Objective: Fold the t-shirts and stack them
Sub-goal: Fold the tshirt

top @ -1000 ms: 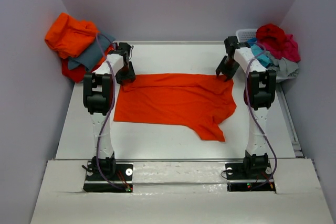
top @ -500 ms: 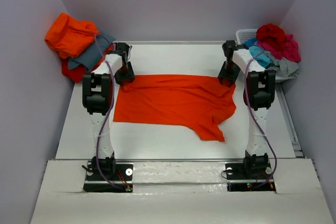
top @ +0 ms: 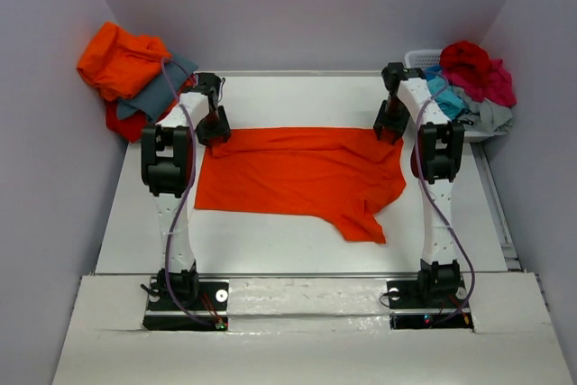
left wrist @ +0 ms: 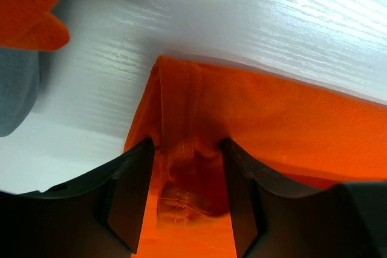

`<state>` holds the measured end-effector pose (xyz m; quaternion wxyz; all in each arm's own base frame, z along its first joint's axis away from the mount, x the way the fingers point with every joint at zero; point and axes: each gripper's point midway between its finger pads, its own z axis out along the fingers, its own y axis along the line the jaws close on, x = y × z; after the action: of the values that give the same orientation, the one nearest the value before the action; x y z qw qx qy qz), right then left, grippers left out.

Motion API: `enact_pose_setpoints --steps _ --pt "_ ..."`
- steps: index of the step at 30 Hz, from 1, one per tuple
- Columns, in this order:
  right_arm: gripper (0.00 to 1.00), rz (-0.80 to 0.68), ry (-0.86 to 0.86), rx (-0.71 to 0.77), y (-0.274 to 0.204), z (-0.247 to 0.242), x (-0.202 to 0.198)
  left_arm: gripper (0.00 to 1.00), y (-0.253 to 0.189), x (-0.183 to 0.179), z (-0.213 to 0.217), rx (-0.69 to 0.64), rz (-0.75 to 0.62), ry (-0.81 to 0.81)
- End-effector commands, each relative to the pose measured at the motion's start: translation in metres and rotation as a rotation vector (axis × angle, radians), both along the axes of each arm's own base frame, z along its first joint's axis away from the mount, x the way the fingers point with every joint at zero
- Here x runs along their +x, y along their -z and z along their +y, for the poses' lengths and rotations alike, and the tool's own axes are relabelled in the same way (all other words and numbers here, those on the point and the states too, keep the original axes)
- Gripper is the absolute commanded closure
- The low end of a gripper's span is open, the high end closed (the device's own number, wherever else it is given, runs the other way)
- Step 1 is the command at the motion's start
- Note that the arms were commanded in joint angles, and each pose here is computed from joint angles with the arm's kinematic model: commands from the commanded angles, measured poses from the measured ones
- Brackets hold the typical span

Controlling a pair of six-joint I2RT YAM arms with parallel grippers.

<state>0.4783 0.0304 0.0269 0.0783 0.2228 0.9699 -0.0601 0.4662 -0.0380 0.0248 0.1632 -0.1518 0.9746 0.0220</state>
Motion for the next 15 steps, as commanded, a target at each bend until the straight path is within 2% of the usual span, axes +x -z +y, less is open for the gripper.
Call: enact_pose_setpoints --steps 1,15 --pt "0.47 -0.014 0.01 -0.008 0.024 -0.016 0.016 0.39 0.001 0.001 0.007 0.008 0.03 0.0" --pt "0.43 -0.185 -0.083 0.011 0.005 -0.012 0.065 0.37 0.022 0.022 0.005 0.007 0.052 -0.012"
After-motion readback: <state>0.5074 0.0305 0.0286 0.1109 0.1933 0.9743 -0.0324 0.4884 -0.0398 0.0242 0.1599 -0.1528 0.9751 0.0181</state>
